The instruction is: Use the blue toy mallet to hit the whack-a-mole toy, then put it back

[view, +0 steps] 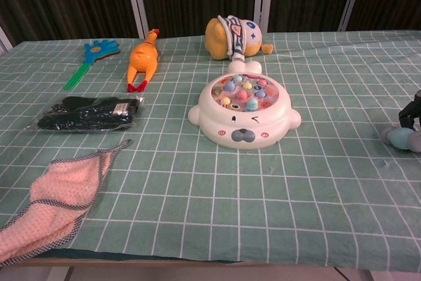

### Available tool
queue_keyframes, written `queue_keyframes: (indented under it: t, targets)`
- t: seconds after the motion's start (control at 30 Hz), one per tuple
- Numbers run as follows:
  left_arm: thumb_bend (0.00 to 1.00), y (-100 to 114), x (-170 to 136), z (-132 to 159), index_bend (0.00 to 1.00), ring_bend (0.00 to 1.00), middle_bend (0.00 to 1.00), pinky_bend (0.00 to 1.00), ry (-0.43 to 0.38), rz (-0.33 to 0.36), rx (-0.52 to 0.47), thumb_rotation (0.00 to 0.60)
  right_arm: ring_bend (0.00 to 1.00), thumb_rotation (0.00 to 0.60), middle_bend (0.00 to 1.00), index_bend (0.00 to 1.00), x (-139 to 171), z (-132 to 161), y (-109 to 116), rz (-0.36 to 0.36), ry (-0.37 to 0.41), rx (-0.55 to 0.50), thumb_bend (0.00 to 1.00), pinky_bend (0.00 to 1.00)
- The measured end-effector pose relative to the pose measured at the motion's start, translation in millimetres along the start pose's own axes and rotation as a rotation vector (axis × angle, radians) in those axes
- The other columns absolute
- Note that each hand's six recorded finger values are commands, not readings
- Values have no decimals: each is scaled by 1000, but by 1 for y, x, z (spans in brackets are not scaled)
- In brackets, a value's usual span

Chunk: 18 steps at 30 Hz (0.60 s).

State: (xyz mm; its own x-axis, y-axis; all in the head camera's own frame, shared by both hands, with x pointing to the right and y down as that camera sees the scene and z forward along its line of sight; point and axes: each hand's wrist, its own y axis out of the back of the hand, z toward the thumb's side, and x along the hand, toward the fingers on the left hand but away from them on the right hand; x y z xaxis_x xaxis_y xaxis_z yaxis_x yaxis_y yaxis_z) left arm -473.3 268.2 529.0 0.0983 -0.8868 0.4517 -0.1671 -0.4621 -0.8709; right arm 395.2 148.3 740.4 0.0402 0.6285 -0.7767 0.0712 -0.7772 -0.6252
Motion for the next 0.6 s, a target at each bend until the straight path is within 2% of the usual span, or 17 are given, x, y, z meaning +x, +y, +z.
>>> queue_keyframes:
  t: [0.6]
  targets:
    - [427, -1, 1, 1, 31, 0, 53, 0, 2, -1, 3, 600, 628, 600, 607, 733, 1, -7, 9, -35, -18, -5, 384, 1000]
